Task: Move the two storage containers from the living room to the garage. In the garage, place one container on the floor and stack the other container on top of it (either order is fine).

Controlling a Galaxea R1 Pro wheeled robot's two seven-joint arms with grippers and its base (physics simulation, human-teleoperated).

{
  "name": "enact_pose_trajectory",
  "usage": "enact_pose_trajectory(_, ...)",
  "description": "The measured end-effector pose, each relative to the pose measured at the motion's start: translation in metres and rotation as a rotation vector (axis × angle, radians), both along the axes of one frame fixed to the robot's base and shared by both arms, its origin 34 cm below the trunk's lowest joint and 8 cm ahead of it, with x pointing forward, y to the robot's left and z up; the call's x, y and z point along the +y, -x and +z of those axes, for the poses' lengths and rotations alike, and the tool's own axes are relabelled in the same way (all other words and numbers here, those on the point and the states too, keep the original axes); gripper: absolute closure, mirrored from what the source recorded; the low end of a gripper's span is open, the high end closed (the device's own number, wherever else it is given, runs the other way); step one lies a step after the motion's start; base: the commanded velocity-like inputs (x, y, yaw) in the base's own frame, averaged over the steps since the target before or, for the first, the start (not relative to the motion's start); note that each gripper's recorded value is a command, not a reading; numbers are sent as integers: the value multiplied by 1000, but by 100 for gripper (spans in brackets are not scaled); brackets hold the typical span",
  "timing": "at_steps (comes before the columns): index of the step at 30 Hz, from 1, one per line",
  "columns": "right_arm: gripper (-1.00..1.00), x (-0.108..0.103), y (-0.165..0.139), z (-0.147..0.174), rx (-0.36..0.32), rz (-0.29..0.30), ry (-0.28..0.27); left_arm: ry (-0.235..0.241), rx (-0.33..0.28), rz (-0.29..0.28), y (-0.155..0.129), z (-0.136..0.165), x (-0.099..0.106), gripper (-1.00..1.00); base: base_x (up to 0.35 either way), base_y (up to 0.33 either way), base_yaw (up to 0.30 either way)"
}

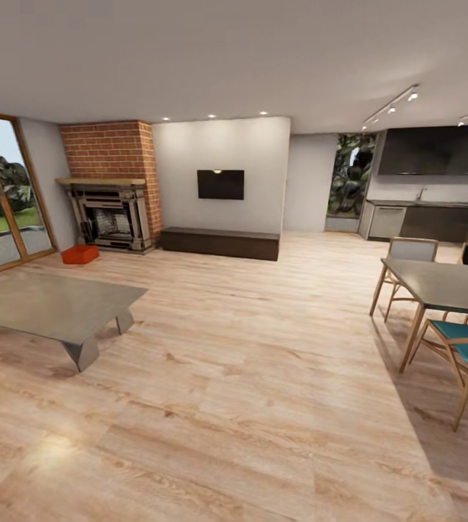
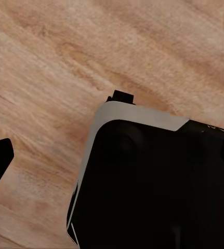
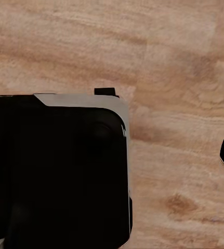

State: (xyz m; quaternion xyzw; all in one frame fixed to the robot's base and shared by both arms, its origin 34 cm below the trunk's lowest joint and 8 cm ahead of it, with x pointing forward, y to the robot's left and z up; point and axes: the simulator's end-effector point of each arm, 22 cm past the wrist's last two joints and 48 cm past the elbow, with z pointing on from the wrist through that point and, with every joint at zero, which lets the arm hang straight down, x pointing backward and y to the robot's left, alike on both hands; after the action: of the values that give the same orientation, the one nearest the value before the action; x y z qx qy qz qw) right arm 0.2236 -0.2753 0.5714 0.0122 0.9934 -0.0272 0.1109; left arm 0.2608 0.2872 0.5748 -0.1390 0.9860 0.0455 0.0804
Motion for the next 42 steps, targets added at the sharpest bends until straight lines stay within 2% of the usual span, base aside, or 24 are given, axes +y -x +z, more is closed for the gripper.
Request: enact_pose_trajectory(42, -100, 5, 0, 0, 1, -2, -6, 0, 0, 1, 0, 0, 0, -100, 324, 0, 0)
